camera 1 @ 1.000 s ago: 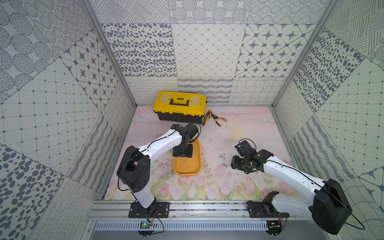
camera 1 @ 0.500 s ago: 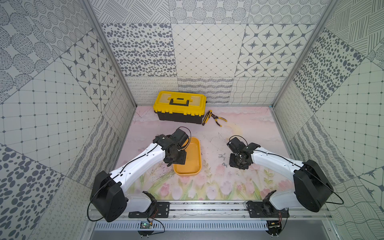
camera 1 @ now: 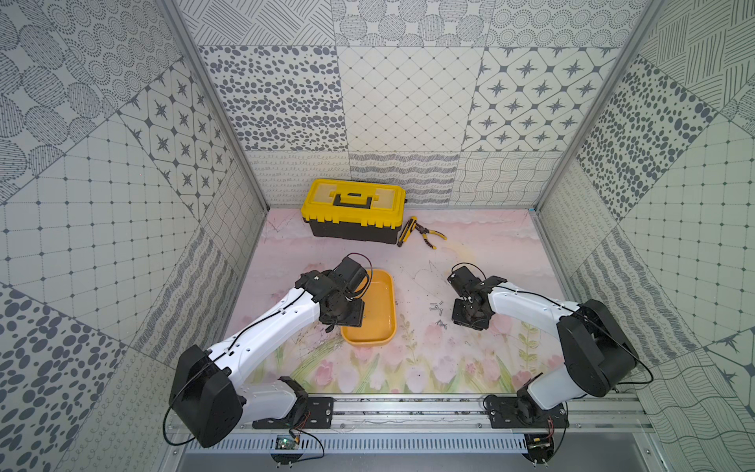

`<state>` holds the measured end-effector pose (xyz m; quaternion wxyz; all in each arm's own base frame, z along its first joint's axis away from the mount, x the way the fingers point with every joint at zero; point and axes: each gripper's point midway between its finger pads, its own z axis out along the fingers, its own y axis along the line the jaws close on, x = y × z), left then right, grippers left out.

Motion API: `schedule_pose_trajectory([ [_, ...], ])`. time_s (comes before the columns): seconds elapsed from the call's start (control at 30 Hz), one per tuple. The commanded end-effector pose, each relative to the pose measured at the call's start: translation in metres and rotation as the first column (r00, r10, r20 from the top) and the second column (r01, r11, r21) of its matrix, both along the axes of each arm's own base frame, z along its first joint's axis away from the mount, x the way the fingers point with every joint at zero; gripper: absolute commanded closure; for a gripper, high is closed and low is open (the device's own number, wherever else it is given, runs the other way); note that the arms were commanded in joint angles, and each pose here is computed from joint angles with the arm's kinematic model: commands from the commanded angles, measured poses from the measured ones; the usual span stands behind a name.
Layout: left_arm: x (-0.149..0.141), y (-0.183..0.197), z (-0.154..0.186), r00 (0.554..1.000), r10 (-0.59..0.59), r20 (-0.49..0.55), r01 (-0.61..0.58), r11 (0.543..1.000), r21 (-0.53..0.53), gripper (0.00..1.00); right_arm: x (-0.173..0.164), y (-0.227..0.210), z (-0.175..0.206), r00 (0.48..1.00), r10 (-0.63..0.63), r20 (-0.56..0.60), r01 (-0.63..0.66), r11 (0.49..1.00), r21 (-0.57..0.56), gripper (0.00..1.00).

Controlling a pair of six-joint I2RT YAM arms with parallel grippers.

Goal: Put the screws on the desktop into the storage box
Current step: Pick up the screw from the center of the board.

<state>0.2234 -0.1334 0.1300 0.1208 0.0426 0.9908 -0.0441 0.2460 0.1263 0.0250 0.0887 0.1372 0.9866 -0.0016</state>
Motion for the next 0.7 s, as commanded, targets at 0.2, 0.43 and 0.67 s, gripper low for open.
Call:
schedule_pose_trajectory([
  [0.2, 0.004, 0.007, 0.001, 1.0, 0.01, 0.02, -0.011, 1.0, 0.028, 0.37, -0.005, 0.006, -0.015, 1.0, 0.005, -0.029, -0.004, 0.999, 0.042, 0.66],
  [0.43, 0.005, 0.009, 0.0, 1.0, 0.011, 0.019, -0.012, 0.999, 0.037, 0.37, -0.016, 0.004, -0.027, 0.998, 0.007, -0.064, -0.004, 0.999, 0.044, 0.73],
  [0.67, 0.005, 0.01, -0.001, 1.0, 0.014, 0.019, -0.015, 0.999, 0.047, 0.38, -0.015, 0.007, -0.027, 0.998, 0.014, -0.066, -0.01, 0.999, 0.051, 0.83],
])
